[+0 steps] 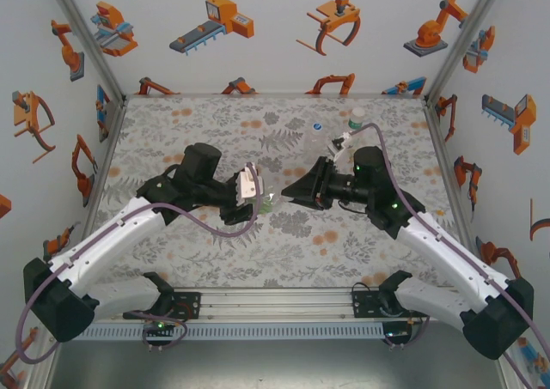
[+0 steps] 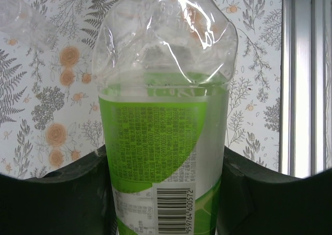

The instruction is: Screw on the bottle caps

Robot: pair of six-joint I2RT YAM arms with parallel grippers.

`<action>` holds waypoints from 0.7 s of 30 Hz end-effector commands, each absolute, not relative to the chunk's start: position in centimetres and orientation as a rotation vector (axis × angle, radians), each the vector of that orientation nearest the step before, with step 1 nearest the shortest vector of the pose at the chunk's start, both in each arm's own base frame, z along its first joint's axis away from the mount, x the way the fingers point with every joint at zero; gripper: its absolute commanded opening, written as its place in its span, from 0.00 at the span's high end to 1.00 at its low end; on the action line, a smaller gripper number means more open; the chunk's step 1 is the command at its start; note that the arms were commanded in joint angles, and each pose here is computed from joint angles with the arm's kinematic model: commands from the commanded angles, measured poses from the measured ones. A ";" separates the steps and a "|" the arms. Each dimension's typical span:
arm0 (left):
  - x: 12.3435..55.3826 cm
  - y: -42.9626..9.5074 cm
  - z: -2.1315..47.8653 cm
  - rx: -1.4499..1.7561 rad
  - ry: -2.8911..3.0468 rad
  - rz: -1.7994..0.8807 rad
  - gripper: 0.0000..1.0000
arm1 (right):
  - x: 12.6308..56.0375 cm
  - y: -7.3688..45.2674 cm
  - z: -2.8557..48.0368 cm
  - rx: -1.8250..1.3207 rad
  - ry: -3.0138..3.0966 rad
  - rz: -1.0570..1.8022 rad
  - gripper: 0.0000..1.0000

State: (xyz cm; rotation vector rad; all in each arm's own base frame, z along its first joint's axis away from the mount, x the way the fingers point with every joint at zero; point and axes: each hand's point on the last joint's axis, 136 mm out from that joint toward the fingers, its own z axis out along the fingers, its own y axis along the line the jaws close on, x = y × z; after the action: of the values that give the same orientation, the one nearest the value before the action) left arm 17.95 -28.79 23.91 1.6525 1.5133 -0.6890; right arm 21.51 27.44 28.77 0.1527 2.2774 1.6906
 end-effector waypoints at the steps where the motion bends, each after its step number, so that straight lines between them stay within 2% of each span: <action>1: 18.4 -29.8 26.0 1.613 1.410 -0.682 1.00 | 19.1 28.6 31.7 0.167 2.320 1.901 1.00; 6: 18.3 -29.8 26.0 1.615 1.406 -0.690 1.00 | 19.2 28.6 31.8 0.131 2.313 1.879 0.98; 11: 18.2 -29.8 26.1 1.616 1.403 -0.695 1.00 | 19.4 27.7 32.5 -0.032 2.263 1.701 0.69; 15: 18.1 -29.9 26.1 1.618 1.400 -0.700 1.00 | 19.6 26.2 33.7 -0.154 2.173 1.524 0.55; 21: 17.8 -30.0 26.1 1.627 1.391 -0.727 1.00 | 19.5 23.9 36.5 -0.337 1.950 1.293 0.52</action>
State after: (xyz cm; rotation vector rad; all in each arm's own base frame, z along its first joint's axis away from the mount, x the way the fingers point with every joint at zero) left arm 18.11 -29.77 25.74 1.6272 1.4105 -0.6959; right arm 19.72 24.94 34.06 -0.1782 2.1014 1.4389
